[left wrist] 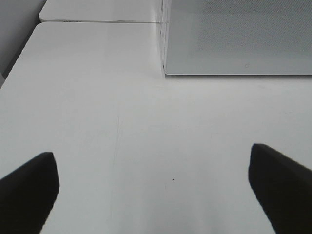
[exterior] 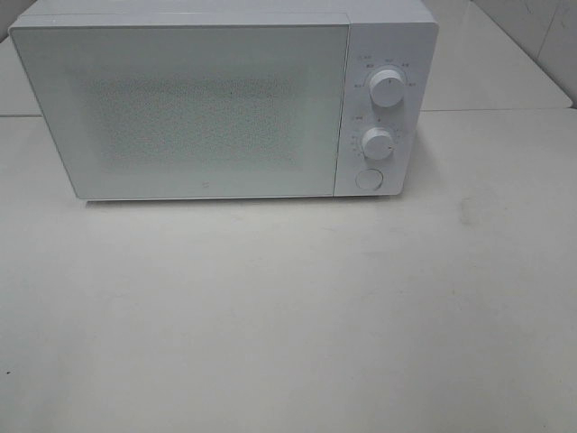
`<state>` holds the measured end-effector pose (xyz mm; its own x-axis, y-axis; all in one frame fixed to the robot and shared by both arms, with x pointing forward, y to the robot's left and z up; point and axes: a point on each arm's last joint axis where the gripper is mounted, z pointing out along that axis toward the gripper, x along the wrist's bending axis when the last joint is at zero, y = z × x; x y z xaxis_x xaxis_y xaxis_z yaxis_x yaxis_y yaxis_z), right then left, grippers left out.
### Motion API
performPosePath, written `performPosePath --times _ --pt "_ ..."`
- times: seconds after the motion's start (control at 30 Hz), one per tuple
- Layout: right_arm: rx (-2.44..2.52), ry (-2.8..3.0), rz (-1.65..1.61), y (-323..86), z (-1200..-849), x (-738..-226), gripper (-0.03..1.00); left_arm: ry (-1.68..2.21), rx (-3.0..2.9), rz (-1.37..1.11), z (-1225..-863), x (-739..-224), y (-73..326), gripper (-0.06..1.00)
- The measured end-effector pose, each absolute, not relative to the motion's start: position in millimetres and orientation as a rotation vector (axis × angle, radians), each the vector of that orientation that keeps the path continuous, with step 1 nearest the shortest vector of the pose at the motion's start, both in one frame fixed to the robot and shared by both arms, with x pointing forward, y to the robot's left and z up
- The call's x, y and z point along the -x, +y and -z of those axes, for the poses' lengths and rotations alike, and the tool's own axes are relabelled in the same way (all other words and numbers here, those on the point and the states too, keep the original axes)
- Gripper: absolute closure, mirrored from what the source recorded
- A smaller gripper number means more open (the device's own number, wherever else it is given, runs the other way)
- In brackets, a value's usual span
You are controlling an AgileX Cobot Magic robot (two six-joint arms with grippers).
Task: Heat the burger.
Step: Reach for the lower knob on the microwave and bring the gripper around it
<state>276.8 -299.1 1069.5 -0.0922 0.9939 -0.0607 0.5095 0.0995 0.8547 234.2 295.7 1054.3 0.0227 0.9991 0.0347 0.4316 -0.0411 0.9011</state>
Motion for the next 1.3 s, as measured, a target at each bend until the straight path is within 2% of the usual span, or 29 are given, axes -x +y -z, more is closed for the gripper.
performPosePath --times 0.7,1.3 --pt "-1.5 1.702 -0.932 -285.9 -1031.2 -362.1 0.22 1.5 -1.569 -0.982 -1054.3 -234.2 295.7 -0.03" --pt "-1.41 1.584 -1.107 -272.4 -1003.7 -441.3 0.22 1.5 -1.569 -0.982 -1054.3 -234.2 295.7 -0.03"
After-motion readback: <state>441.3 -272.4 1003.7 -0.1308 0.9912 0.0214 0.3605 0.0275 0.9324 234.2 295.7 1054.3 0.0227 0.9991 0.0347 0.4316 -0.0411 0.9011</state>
